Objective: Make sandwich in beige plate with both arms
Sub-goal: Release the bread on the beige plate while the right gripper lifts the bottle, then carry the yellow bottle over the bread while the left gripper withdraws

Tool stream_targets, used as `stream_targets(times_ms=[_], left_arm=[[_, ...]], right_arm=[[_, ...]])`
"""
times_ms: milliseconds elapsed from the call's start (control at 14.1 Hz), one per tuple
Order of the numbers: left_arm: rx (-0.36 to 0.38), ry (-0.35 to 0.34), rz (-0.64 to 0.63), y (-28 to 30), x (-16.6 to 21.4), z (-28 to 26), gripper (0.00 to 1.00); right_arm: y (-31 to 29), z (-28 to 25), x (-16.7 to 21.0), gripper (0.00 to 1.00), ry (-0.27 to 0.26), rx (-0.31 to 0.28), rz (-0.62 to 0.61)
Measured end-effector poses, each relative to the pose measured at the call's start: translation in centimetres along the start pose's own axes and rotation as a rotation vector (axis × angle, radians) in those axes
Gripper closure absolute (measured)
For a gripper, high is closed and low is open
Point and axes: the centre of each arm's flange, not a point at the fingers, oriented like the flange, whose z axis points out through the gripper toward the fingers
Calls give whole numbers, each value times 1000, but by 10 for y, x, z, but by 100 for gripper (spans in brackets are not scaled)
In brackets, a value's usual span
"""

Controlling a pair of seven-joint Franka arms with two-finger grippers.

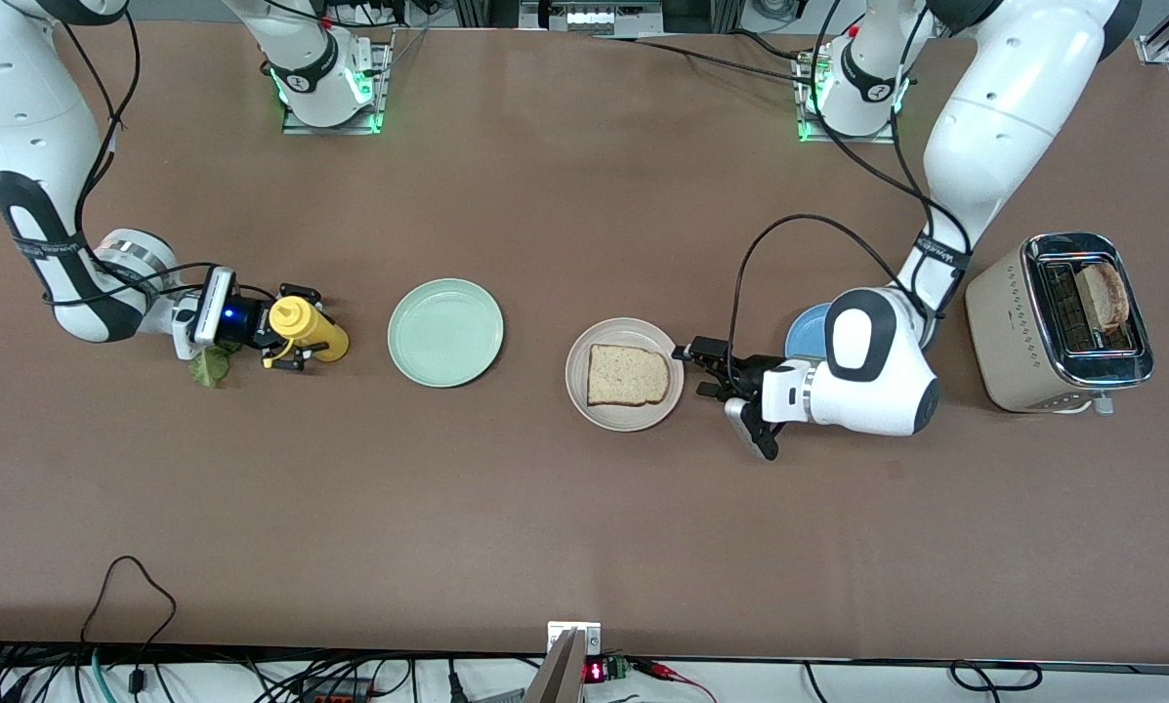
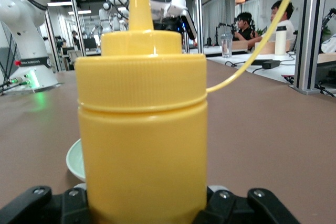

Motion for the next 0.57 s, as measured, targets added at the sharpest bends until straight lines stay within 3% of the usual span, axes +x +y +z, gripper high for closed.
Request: stream_targets(times_ms=[568], left_arm=[[410, -251, -29, 72, 0, -35, 0]], right_arm=[[40, 36, 110, 55, -306, -88, 36]])
